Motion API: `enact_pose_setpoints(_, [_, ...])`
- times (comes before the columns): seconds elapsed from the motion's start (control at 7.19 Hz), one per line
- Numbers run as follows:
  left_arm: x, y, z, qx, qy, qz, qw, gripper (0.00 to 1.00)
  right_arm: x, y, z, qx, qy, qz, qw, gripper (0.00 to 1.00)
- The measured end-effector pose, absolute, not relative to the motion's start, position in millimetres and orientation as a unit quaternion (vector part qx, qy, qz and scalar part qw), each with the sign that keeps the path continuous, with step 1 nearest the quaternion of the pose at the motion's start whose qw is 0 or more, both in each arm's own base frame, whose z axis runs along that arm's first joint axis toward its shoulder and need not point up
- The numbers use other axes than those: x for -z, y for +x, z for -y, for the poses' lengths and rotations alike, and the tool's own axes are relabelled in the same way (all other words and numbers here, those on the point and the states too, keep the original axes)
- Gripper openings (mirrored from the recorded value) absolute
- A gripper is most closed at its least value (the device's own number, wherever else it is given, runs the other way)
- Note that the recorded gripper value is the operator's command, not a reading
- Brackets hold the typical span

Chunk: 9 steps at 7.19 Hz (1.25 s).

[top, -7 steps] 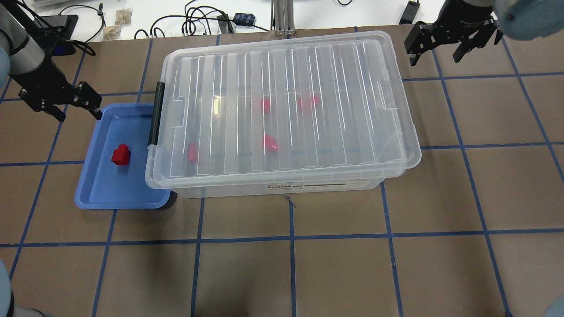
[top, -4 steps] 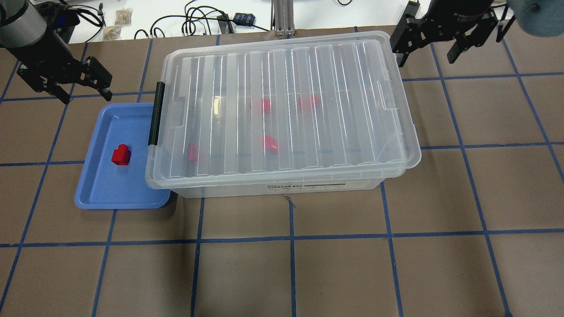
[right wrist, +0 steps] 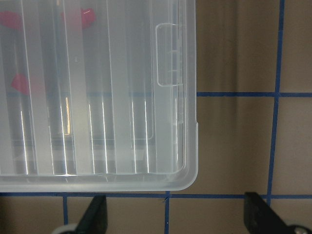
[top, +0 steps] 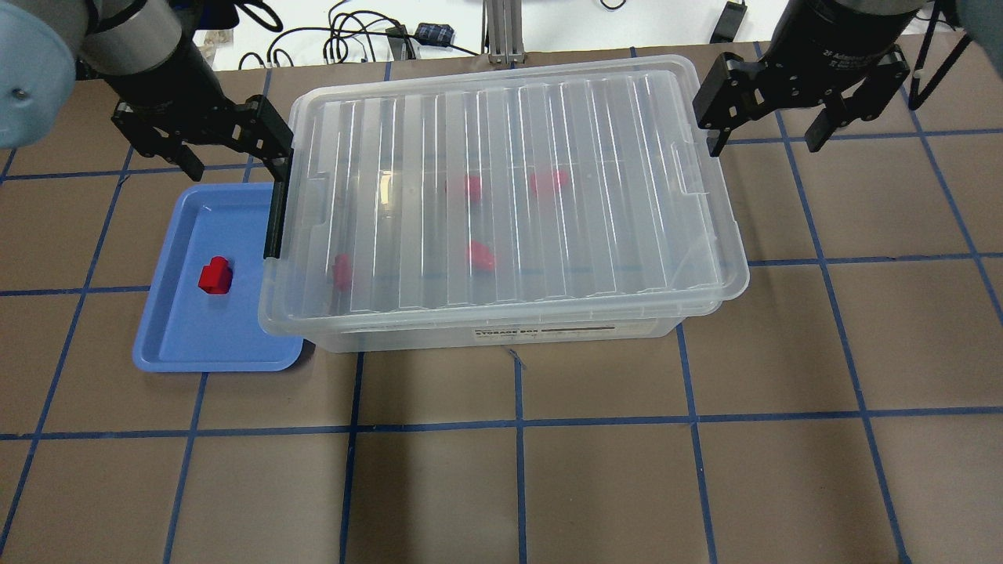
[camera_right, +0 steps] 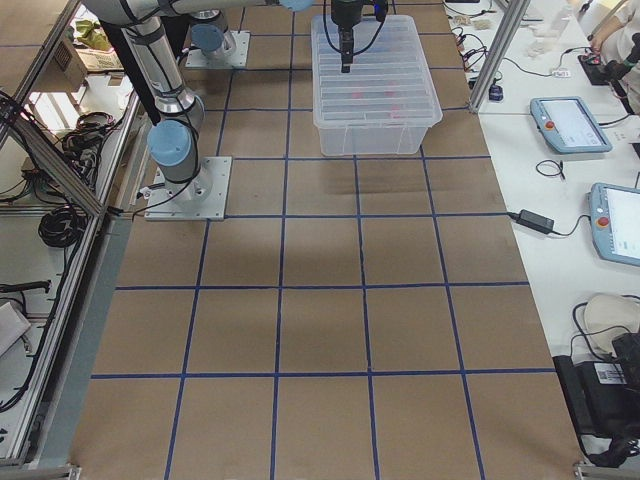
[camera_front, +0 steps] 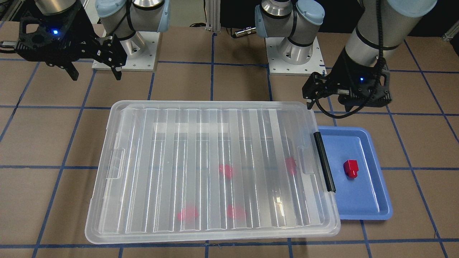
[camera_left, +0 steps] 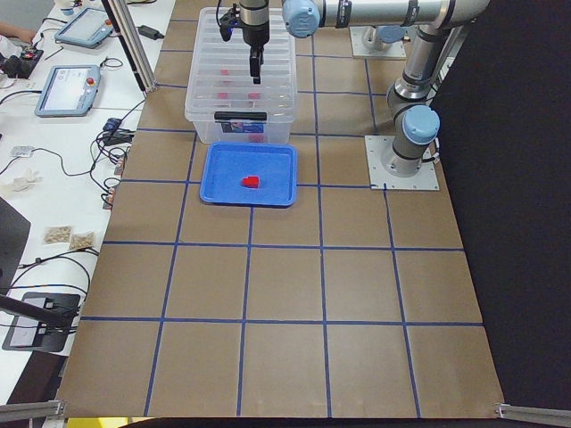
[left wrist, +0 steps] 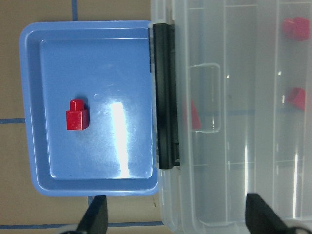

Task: Place red block in blue tray from box

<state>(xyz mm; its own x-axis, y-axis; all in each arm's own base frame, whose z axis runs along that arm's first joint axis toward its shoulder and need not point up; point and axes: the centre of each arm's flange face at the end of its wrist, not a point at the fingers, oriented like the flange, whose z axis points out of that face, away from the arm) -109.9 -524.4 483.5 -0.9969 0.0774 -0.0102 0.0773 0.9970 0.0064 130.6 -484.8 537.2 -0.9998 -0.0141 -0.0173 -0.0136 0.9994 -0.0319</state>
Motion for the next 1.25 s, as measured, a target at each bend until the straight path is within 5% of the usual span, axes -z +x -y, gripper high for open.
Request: enact_pose_setpoints(1.25, [-497.5,-114.7,494.1,-0.033,0.039,-0.999,0.008,1.00,-534.7,130.7,485.0,0.016,-0.006,-1.000,0.008,1.00])
